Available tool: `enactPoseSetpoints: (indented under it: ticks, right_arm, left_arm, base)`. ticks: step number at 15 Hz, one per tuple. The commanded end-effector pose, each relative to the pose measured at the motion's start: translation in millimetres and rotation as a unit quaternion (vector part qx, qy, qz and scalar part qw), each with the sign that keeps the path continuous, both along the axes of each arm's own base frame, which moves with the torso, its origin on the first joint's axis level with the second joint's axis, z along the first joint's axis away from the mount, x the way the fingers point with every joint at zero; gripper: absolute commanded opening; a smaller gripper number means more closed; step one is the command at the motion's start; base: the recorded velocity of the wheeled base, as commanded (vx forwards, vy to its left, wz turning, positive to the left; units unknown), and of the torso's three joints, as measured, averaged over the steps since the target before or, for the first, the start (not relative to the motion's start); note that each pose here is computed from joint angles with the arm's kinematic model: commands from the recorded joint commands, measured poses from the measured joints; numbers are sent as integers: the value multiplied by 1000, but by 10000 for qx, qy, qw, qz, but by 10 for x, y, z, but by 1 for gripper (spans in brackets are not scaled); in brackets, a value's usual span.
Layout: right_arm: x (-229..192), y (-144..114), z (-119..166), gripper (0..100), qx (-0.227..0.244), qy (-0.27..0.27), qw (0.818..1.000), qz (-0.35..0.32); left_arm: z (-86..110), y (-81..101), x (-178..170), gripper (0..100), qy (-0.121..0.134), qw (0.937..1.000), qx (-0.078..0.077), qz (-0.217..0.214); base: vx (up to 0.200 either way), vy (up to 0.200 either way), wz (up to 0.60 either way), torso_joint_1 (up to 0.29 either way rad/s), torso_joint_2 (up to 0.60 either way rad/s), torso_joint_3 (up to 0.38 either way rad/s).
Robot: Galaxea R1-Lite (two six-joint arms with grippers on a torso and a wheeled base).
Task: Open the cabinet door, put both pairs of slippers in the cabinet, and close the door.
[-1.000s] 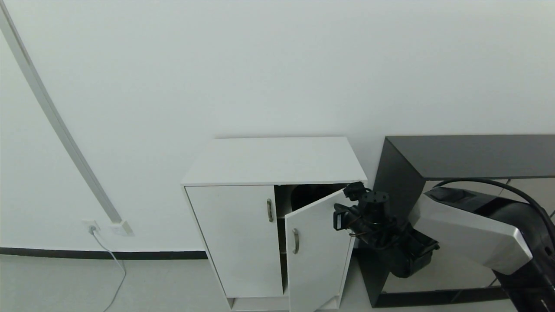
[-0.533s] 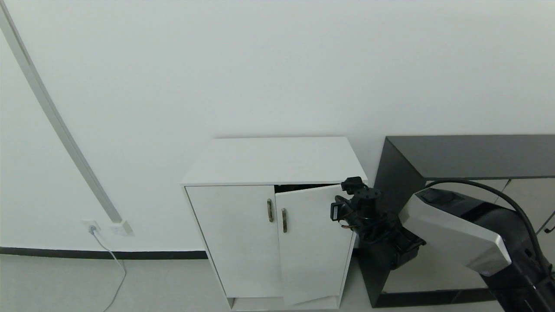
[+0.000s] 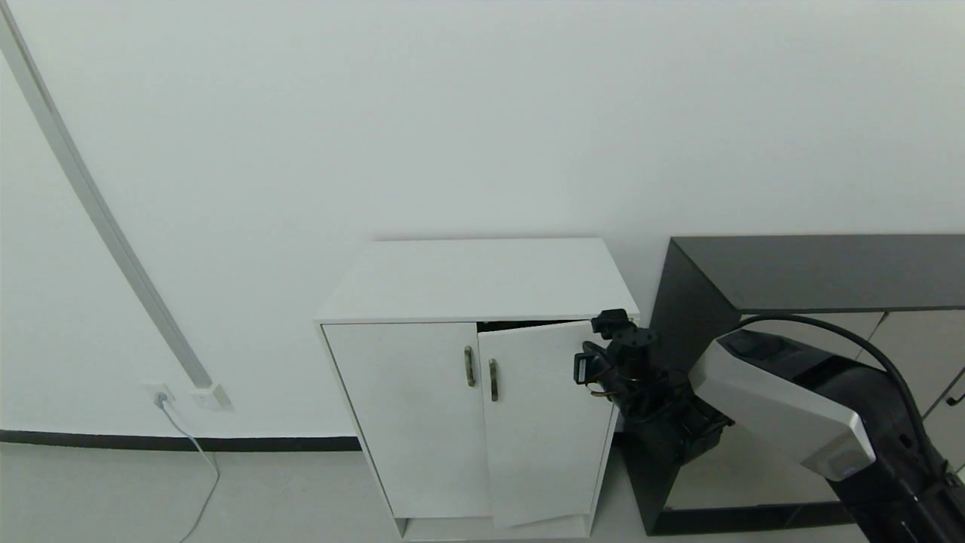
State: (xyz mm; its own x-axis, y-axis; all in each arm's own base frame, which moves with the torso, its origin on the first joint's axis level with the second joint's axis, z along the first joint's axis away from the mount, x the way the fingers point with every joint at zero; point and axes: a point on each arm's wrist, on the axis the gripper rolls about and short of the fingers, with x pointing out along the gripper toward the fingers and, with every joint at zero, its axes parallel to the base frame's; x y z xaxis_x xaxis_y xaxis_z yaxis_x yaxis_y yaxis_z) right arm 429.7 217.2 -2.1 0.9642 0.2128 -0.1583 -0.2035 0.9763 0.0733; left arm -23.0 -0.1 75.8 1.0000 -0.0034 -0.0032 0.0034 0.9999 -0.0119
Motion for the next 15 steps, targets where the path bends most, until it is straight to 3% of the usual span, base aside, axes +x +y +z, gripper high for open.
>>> enactPoseSetpoints:
  ticks: [1,15]
  right_arm:
    - [39,10,-31,0,9,-40,10000,-67]
    - [123,-27,-67,0,-4,-46,9997,-219]
  left_arm:
    - [-1,0,1,0,7,10000,-2,2]
    - [-1,0,1,0,7,10000,-2,2]
  base:
    - [0,0,0,0,0,0]
    - [0,0,0,0,0,0]
